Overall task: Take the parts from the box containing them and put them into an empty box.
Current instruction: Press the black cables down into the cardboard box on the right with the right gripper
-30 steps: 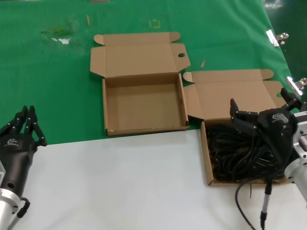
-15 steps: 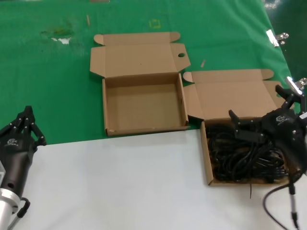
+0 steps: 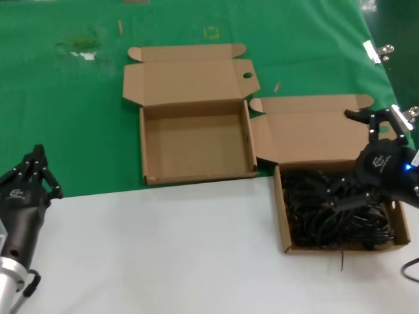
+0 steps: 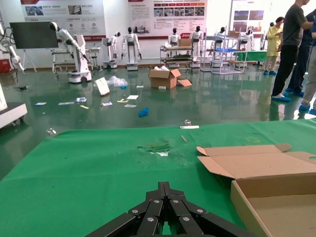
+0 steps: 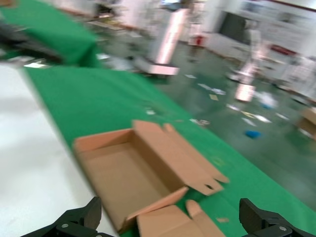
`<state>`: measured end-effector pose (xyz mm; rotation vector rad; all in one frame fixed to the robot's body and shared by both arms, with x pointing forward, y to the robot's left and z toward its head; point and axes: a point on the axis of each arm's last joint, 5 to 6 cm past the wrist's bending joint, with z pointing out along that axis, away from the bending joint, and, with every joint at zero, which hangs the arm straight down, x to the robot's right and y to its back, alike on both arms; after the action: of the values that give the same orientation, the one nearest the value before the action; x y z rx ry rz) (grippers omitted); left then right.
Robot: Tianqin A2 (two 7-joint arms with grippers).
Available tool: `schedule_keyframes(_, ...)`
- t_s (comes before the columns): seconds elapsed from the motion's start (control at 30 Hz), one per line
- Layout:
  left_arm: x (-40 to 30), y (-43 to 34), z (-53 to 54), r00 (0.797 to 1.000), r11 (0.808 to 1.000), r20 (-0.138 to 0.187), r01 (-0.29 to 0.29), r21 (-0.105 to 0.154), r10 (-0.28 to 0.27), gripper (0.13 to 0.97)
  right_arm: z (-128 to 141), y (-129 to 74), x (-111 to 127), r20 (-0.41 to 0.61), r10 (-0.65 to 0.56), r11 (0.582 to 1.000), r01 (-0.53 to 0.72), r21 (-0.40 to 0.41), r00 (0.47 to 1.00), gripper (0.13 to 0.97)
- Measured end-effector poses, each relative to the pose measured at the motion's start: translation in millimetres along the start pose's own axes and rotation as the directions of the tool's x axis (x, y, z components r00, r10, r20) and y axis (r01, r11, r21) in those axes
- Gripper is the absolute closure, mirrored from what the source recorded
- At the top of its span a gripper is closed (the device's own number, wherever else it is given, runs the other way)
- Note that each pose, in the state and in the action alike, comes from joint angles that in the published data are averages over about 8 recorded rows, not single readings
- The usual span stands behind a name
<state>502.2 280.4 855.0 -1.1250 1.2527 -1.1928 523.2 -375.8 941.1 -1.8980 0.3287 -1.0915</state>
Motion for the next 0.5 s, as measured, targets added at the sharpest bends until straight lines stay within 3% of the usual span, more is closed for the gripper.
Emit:
schedule_keyframes(0.23, 0.0, 0.0, 0.0, 1.0, 1.0, 0.0, 0.0, 0.0, 0.0, 0.957, -2.1, -10.3, 35.1, 0.204, -0.248, 0.969, 0.248, 0.026, 0.947, 0.13)
schedule_keyframes(0.5, 0.0, 0.0, 0.0, 1.0, 1.0, 0.0, 0.0, 0.0, 0.0, 0.957, 2.2, -17.9, 69.9, 0.385, -0.522, 0.838, 0.541, 0.067, 0.761, 0.13)
